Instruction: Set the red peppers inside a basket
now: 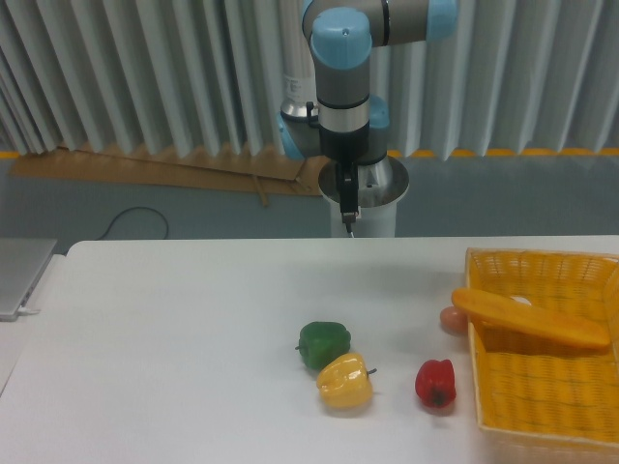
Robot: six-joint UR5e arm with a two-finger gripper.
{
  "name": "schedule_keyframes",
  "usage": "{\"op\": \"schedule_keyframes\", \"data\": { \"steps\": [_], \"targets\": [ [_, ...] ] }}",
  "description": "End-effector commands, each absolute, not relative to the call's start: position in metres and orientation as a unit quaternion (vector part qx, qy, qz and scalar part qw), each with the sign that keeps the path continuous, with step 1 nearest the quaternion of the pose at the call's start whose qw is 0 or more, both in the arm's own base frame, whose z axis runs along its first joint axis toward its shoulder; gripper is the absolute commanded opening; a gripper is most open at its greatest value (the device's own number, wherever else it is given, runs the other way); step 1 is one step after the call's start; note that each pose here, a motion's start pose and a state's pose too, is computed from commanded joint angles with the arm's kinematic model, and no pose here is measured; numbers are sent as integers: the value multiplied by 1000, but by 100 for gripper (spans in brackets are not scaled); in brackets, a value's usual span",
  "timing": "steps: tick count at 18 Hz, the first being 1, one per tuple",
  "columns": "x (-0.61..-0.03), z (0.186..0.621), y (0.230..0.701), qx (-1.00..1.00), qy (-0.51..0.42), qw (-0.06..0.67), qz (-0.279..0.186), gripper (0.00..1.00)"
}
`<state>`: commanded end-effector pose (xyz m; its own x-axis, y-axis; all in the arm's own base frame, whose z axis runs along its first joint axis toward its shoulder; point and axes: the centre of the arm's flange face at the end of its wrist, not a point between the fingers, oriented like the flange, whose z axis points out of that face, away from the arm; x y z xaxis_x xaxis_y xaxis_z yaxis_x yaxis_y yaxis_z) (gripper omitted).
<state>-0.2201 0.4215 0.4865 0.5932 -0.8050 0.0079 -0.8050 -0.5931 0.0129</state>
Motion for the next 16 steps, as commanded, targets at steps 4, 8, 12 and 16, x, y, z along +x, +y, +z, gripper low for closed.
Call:
{"op": "schedule_keyframes", "data": {
  "steps": [4,8,12,16],
  "targets": [
    [-219,488,421,895,-447,7,0,100],
    [-220,489,420,895,-446,9,-2,100],
    [-220,488,420,899,-439,9,-1,100],
    [-221,489,421,900,-435,6,-2,100]
  ]
}}
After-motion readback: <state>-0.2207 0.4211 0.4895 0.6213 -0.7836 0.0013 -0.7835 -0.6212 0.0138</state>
